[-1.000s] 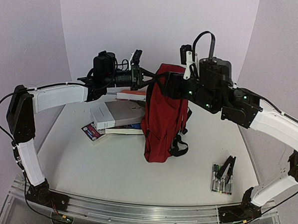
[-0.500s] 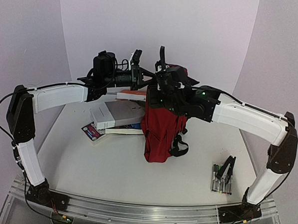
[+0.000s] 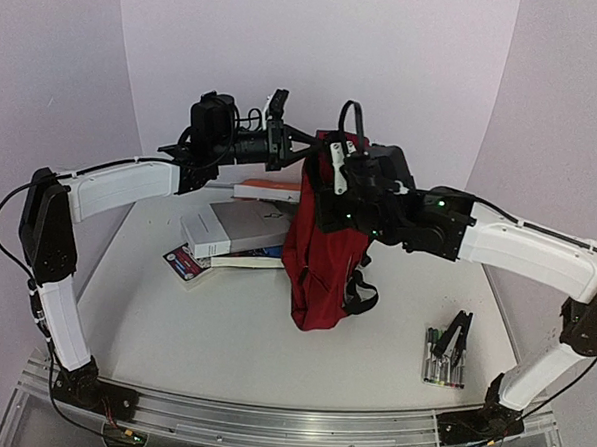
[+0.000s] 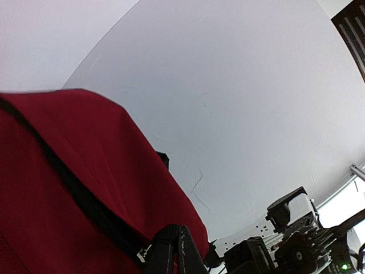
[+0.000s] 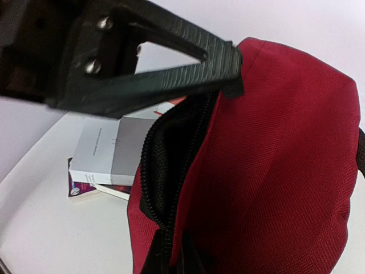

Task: Pack the student bag
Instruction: Unzip the student bag at the center of the board.

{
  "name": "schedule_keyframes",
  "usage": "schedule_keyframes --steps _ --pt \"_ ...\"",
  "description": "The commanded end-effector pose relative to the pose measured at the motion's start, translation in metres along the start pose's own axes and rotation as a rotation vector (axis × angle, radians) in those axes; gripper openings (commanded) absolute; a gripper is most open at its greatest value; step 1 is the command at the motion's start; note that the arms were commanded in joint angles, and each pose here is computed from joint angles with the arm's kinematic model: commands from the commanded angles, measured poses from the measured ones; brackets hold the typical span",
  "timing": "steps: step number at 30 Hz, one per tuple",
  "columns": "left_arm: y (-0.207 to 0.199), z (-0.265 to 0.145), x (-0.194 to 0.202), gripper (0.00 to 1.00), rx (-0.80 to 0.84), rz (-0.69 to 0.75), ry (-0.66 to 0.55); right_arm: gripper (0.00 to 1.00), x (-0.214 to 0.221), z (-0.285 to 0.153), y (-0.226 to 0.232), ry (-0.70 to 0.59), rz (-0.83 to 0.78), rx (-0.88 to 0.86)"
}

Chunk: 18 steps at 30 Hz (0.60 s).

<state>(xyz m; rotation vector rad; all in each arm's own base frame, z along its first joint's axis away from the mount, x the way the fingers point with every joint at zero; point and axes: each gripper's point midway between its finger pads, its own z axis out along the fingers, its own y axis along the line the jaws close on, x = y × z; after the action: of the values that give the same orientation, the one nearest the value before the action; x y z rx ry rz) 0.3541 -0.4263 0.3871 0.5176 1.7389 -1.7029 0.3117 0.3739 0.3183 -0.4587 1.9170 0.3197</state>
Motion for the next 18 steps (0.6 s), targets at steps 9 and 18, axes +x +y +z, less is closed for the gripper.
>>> schedule_keyframes --steps 9,18 --pt "0.008 -0.009 -0.075 0.0 0.026 0.045 -0.195 0.0 -0.001 -0.091 0.009 -0.032 0.035 -0.338" --pt "0.077 -0.01 -0.08 0.0 -0.028 -0.043 -0.218 0.0 0.0 -0.109 0.005 -0.054 0.098 -0.386"
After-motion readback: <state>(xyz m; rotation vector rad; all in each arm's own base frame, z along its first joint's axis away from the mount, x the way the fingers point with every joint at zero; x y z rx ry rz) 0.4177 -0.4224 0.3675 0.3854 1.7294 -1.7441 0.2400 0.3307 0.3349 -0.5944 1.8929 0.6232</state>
